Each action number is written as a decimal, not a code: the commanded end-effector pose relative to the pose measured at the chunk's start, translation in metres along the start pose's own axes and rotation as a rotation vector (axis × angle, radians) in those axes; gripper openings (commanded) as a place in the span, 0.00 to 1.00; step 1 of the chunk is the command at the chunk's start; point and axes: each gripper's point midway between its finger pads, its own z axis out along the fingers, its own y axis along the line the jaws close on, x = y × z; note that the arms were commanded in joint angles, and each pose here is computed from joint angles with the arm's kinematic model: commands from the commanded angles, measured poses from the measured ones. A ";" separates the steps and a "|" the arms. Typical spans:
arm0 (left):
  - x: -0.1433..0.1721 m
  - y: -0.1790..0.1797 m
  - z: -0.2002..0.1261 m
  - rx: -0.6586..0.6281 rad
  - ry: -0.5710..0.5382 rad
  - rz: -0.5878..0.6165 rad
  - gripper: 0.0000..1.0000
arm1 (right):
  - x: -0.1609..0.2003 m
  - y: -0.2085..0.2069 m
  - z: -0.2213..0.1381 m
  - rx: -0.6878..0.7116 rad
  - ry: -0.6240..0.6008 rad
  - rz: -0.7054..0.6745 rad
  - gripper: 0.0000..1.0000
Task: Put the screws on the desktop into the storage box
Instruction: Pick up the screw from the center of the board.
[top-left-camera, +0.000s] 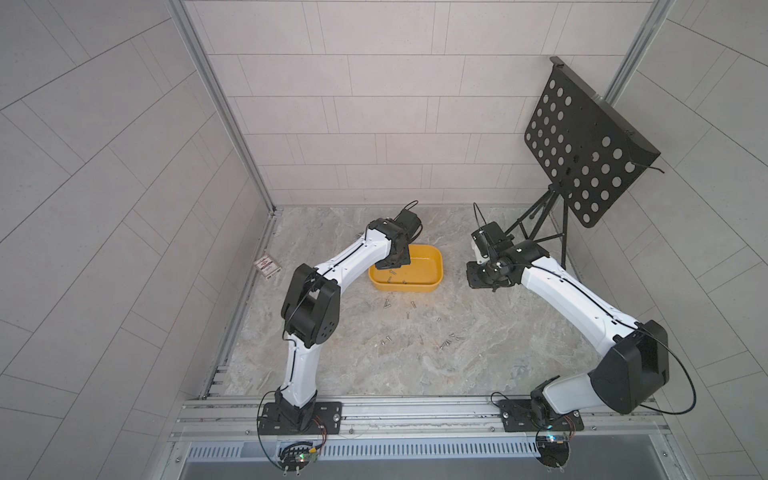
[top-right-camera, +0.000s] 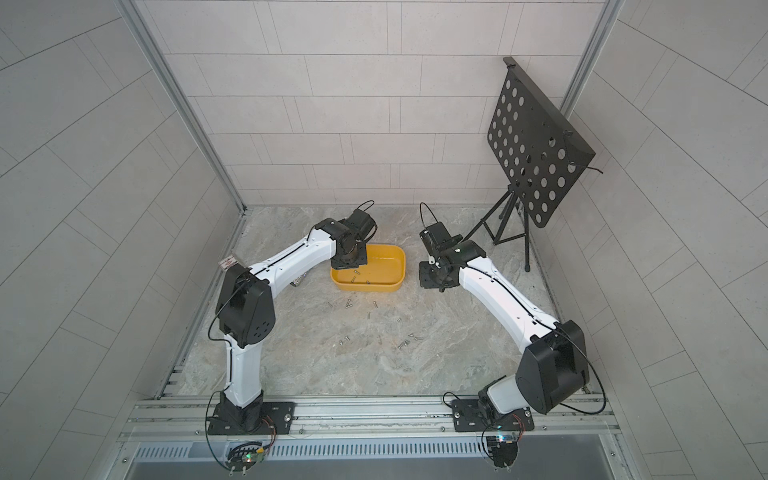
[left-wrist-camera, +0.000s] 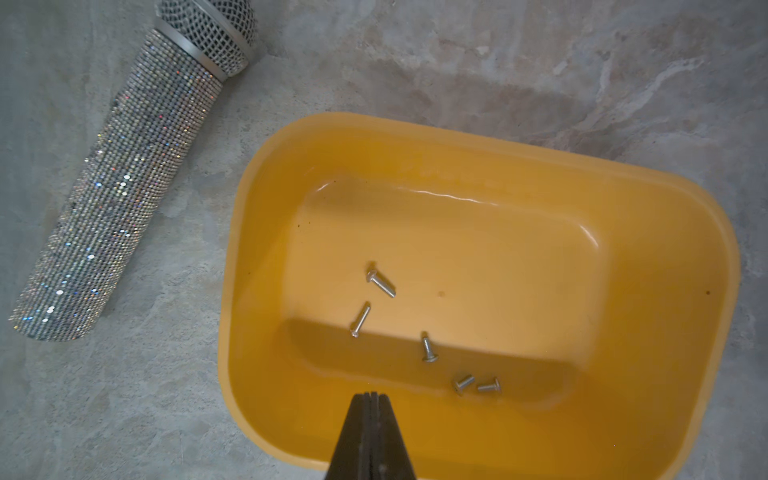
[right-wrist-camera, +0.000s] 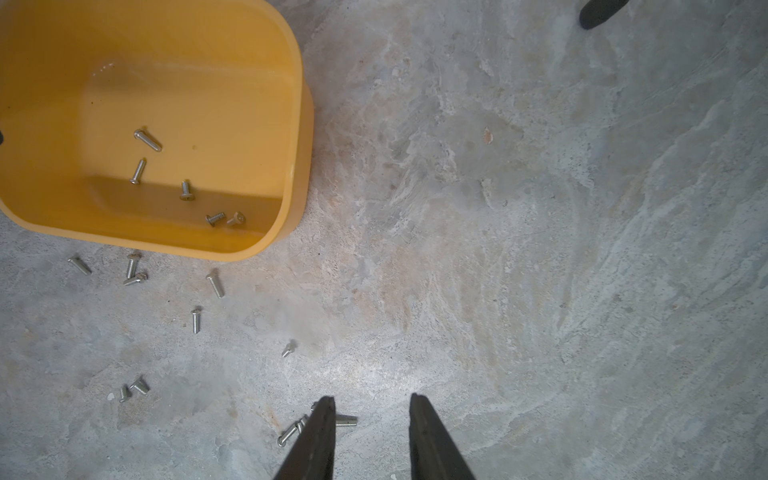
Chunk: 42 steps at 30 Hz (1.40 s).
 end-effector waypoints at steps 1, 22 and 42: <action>0.010 0.005 -0.005 -0.006 0.037 0.029 0.18 | 0.003 -0.003 -0.001 0.011 0.014 -0.008 0.35; 0.156 0.100 -0.009 -0.063 0.210 0.061 0.47 | 0.005 0.000 0.006 0.009 0.033 0.001 0.35; 0.213 0.044 0.023 0.009 0.304 0.112 0.49 | 0.006 0.000 0.006 0.015 0.035 -0.003 0.35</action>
